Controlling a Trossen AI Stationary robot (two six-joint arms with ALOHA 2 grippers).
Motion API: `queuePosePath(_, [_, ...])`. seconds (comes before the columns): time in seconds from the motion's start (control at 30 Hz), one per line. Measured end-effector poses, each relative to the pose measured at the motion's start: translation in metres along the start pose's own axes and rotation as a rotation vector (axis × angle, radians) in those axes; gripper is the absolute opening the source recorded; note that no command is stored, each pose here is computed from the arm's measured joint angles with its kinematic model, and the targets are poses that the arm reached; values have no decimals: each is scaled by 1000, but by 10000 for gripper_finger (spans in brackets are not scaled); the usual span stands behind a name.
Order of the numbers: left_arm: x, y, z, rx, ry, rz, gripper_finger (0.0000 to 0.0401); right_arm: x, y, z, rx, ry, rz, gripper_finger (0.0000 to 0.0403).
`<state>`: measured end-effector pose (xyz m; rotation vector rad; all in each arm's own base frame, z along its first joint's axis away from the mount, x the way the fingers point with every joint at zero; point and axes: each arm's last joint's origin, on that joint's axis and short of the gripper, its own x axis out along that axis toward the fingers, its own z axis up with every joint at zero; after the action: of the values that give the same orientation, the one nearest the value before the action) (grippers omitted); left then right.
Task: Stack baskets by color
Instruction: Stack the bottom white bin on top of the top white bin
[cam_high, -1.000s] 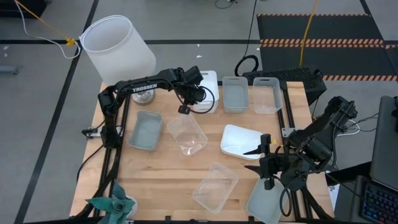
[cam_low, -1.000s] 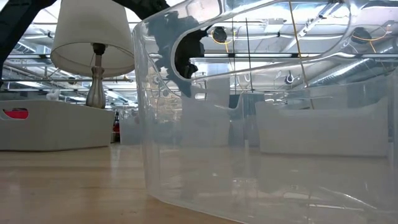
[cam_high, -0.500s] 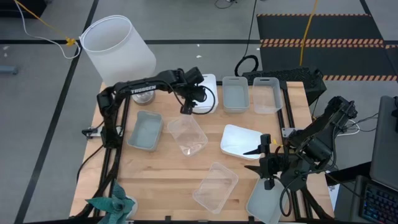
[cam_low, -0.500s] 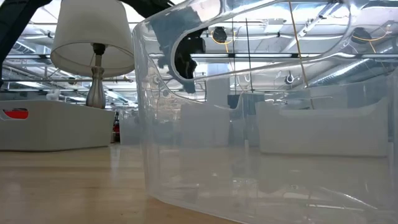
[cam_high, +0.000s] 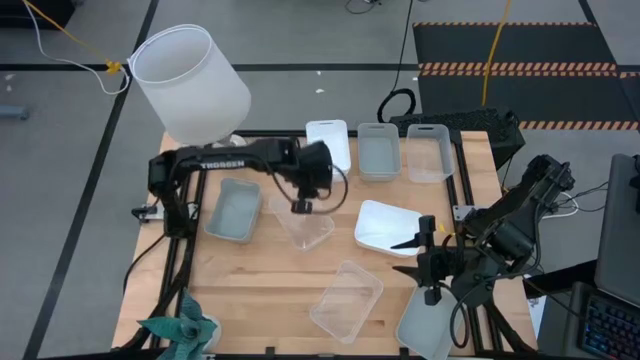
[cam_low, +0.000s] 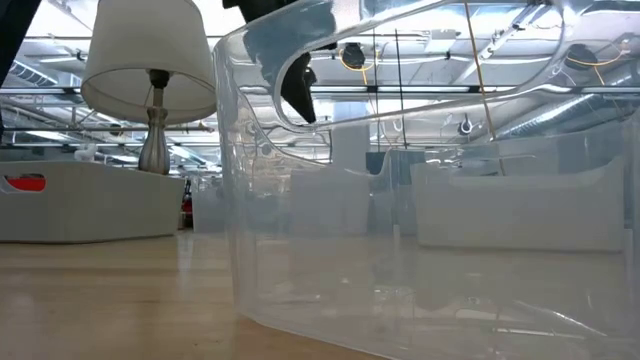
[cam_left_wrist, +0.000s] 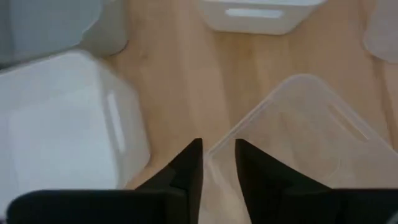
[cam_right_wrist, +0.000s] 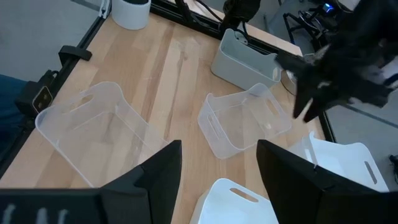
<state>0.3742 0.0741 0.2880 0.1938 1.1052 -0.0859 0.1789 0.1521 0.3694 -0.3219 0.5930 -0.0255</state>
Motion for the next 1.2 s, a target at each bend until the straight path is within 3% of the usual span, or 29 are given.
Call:
queuePosePath(0.2, [35, -4, -9, 80, -48, 68, 55, 1, 1, 1, 2, -2, -3, 201])
queuePosePath(0.5, [57, 26, -38, -27, -62, 126, 5, 2, 1, 1, -8, -5, -4, 201])
queuePosePath(0.87, [69, 45, -62, -94, -42, 181, 6, 2, 1, 1, -7, -5, -4, 201])
queuePosePath(1.2, [69, 48, -65, -112, -38, 198, 18, 2, 1, 1, -8, -5, -4, 201])
